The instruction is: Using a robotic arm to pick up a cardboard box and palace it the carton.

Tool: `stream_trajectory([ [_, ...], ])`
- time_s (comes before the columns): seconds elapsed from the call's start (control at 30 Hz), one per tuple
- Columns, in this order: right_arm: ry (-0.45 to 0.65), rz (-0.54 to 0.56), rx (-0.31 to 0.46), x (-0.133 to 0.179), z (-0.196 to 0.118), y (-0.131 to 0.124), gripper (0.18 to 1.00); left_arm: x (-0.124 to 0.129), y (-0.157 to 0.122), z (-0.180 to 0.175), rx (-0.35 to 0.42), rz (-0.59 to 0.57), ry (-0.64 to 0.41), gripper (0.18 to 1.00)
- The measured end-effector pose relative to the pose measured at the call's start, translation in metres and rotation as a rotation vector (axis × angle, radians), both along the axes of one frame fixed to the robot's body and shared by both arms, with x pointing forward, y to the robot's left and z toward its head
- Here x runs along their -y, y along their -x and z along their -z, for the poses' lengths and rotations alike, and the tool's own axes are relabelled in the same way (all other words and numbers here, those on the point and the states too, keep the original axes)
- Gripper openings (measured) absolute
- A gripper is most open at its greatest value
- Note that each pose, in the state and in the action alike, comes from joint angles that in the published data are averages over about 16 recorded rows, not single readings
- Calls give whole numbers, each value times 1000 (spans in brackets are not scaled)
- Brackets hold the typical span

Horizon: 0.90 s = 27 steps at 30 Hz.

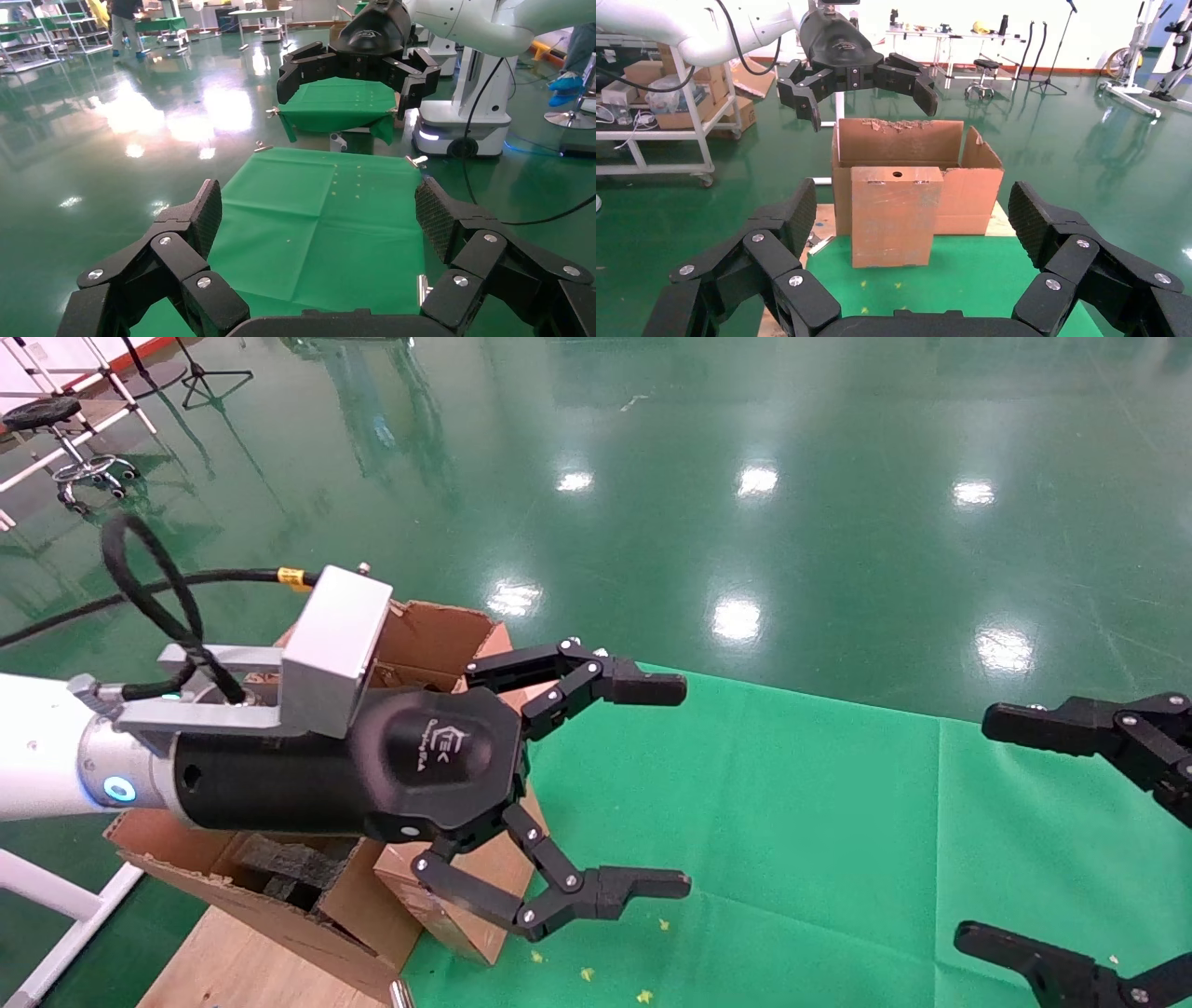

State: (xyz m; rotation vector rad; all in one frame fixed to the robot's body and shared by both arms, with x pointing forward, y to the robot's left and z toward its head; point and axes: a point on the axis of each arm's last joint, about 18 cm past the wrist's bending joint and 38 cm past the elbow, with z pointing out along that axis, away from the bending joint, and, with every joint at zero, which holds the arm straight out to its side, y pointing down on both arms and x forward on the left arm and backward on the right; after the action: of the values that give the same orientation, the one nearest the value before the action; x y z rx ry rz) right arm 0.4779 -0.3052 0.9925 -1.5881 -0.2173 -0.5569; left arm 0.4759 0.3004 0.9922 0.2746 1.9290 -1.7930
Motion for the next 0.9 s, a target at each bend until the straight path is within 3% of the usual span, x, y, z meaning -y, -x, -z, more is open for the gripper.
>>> stream_trajectory([
  [0.2,0,0,0,0,0,0,1001,-3,-2,2,1,-37,-60,1001],
  [0.57,0,0,0,0,0,0,980,-20,-19,6,-20,-223,-250,1001],
  [0.9,0,1,0,0,0,0,864,-42,-39,1,-28,-412,-382,1001],
])
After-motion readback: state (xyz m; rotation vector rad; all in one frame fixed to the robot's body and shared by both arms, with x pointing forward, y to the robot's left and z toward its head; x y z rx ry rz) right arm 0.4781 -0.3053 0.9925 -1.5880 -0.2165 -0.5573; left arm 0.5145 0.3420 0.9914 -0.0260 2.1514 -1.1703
